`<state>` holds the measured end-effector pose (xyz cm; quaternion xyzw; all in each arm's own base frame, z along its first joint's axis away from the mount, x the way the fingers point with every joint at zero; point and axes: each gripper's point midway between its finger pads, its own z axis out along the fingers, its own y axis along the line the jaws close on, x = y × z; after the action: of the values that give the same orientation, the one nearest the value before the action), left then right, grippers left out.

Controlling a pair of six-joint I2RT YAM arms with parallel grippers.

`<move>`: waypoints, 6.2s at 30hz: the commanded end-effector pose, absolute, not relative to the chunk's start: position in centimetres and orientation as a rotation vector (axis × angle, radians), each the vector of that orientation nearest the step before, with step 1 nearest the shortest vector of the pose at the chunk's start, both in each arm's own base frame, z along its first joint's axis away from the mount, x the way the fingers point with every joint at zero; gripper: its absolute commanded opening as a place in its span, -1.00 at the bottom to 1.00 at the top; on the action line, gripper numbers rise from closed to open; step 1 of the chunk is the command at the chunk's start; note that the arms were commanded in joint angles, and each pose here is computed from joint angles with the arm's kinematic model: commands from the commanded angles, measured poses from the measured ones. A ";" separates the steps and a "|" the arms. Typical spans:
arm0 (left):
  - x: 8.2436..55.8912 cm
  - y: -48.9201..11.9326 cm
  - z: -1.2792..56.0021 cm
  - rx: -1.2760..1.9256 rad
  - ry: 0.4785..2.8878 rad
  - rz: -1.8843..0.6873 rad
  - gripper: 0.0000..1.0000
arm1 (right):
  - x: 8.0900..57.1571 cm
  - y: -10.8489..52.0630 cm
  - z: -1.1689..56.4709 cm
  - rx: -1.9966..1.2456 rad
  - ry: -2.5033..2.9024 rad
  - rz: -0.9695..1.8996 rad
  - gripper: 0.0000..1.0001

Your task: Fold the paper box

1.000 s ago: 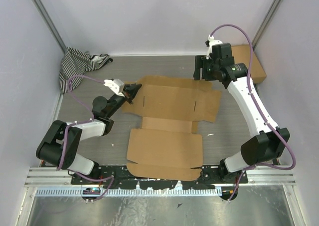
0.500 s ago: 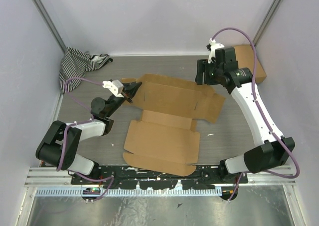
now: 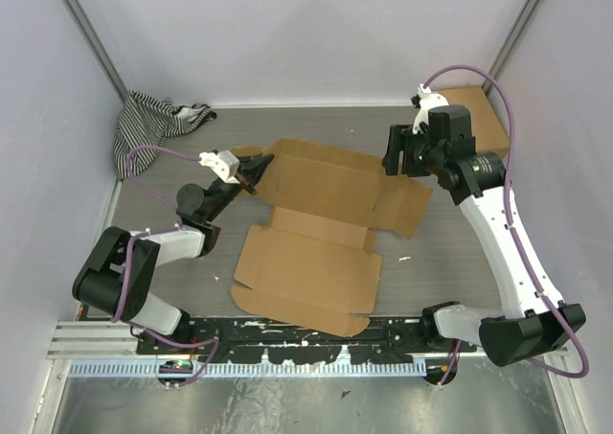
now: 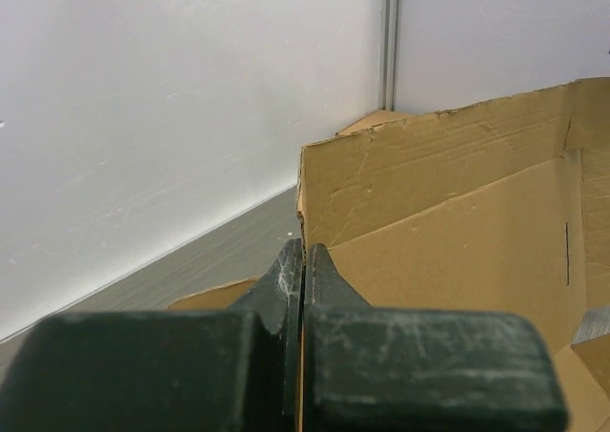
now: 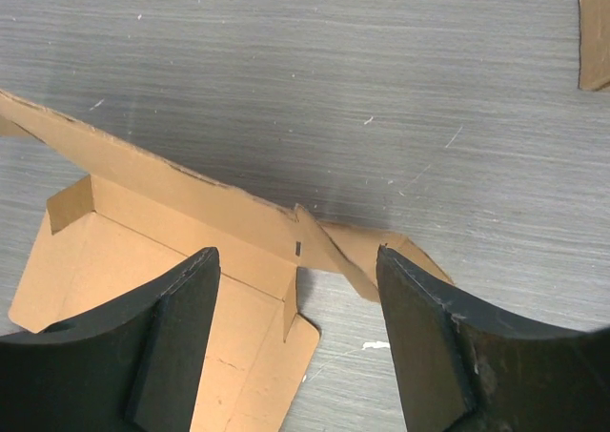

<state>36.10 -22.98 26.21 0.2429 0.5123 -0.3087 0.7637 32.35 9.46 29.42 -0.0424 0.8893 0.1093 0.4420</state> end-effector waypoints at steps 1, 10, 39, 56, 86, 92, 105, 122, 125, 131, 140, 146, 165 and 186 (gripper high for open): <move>36.4 -23.0 29.0 0.529 1.009 -0.639 -1.00 | 31.7 9.2 29.5 -0.098 2.186 0.273 0.44; 36.4 -23.1 28.8 0.542 1.010 -0.634 -1.00 | 32.1 8.4 28.4 -0.096 2.213 0.209 0.42; 37.9 -23.0 29.4 0.436 1.146 -0.700 -0.33 | 35.3 10.6 25.2 -0.070 2.291 0.260 -0.98; 40.8 -20.4 30.1 0.394 1.717 -0.477 -0.23 | 41.8 12.5 28.3 -0.049 1.960 0.235 -0.98; 38.3 -18.8 23.6 0.310 2.004 -0.317 -0.46 | 41.2 15.4 25.2 -0.051 1.952 0.241 -0.94; 37.9 -19.8 23.2 0.342 2.041 -0.371 -0.78 | 41.2 15.5 25.2 -0.056 1.959 0.244 -0.94; 37.8 -18.3 27.6 0.374 1.979 -0.268 -0.01 | 41.2 15.8 25.3 -0.068 1.967 0.253 -0.93; 38.7 -19.7 23.7 0.451 2.132 -0.278 -0.35 | 41.1 16.0 25.3 -0.078 1.977 0.262 -0.92; 39.0 -19.6 22.8 0.441 2.155 -0.259 -0.52 | 41.0 16.1 25.4 -0.083 1.976 0.268 -0.91; 40.0 -18.4 21.9 0.367 2.144 -0.177 -1.00 | 40.6 16.6 25.5 -0.116 1.996 0.293 -0.55; 40.7 -16.9 23.1 0.203 1.745 -0.201 -1.00 | 40.3 13.3 30.8 -0.075 1.873 0.339 0.13; 40.1 -16.9 24.8 0.181 1.502 -0.255 -1.00 | 42.0 4.5 29.6 0.167 1.862 0.245 0.04; 43.4 -18.9 23.8 0.229 1.390 -0.272 -1.00 | 41.3 6.0 15.3 0.017 2.072 0.447 -0.18; 42.9 -18.8 20.6 0.237 1.435 -0.277 -1.00 | 38.0 14.0 15.9 -0.306 2.037 0.764 -0.07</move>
<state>43.33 -18.61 19.53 0.1127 0.6868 -0.1057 0.7102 36.84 12.54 12.56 -0.0760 0.8613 0.2866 0.4127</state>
